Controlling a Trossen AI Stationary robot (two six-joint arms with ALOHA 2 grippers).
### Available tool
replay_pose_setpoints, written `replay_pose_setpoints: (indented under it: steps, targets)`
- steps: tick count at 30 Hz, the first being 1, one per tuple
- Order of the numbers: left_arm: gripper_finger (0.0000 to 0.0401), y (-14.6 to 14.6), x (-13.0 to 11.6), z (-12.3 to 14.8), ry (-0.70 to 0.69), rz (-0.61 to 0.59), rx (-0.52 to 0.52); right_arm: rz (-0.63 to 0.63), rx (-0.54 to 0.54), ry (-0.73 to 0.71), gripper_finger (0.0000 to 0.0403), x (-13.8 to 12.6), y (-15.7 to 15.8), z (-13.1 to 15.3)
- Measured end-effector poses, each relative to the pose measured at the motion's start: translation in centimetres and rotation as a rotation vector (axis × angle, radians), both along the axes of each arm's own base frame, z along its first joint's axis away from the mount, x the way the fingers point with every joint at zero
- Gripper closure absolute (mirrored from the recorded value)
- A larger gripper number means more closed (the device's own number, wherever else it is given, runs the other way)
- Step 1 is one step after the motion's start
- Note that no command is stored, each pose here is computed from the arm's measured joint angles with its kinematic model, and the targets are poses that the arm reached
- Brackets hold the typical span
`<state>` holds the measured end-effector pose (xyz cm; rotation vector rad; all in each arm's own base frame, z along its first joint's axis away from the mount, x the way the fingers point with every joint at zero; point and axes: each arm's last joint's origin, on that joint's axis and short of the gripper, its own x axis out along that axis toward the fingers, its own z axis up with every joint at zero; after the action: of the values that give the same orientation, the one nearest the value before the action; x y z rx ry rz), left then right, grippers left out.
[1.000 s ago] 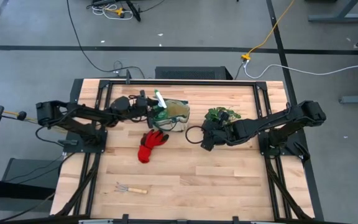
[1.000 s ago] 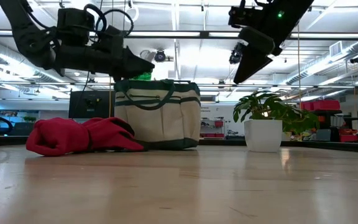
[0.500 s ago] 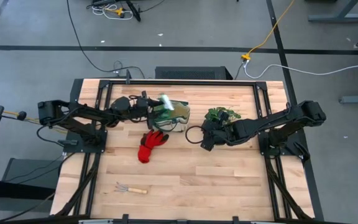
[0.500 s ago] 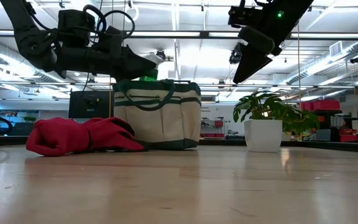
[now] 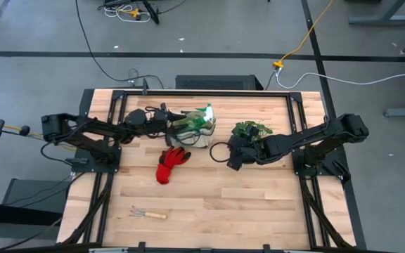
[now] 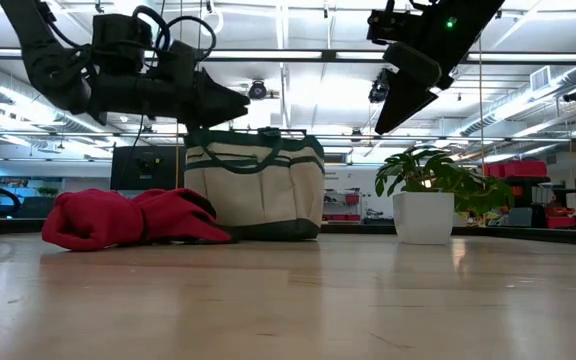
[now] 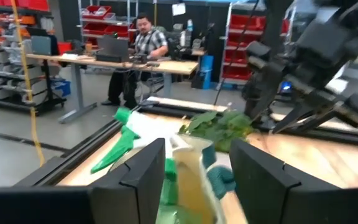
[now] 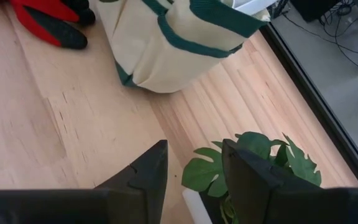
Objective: Pick & Place Garden tools in Gardening bag
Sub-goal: Put the light brown hand rake into the green gardening bag
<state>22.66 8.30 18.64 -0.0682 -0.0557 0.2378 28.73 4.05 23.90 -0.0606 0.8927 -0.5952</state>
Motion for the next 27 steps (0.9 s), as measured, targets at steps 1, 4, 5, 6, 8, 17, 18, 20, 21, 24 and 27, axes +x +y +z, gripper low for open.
replay_pose_setpoints:
  steps: [1, 4, 5, 6, 8, 17, 18, 20, 21, 24, 27]
  targets:
    - [0.0214, 0.0, 0.0, 0.2, -0.011, -0.009, -0.004, 0.000, 0.000, -0.001, 0.0248, 0.0, 0.0, 0.0]
    - [0.0214, -0.2, -0.3, 0.8, -0.038, -0.037, -0.003, 0.000, 0.001, -0.005, 0.0248, 0.0, 0.0, 0.0]
    - [0.0214, -0.3, -0.4, 1.1, -0.050, -0.047, 0.002, -0.001, 0.001, -0.005, 0.0248, 0.0, 0.0, 0.0]
    - [0.0214, -0.4, -0.5, 1.4, -0.061, -0.058, 0.006, 0.000, 0.001, -0.005, 0.0248, 0.0, 0.0, 0.0]
    - [0.0214, -0.6, -0.8, 1.9, -0.073, -0.081, 0.007, -0.001, 0.002, -0.008, 0.0248, 0.1, 0.0, 0.0]
    - [0.0231, -1.9, -2.4, 2.4, 0.063, -0.180, -0.178, 0.000, 0.003, -0.013, 0.0248, 0.1, 0.0, 0.1]
    - [0.0233, -2.1, -2.6, 2.5, 0.077, -0.187, -0.194, 0.000, 0.003, -0.013, 0.0248, 0.1, 0.0, 0.1]
    - [0.0239, -2.8, -3.1, 2.6, 0.107, -0.207, -0.221, 0.000, 0.004, -0.013, 0.0248, 0.1, 0.0, 0.1]
    - [0.0242, -3.1, -3.3, 2.7, 0.122, -0.222, -0.228, 0.001, 0.004, -0.013, 0.0248, 0.1, 0.0, 0.1]
    - [0.0250, -4.1, -4.0, 3.0, 0.153, -0.281, -0.268, 0.001, 0.005, -0.013, 0.0248, 0.1, 0.0, 0.1]
    - [0.0258, -5.2, -4.6, 3.2, 0.180, -0.371, -0.319, 0.001, 0.005, -0.012, 0.0248, 0.1, 0.0, 0.0]
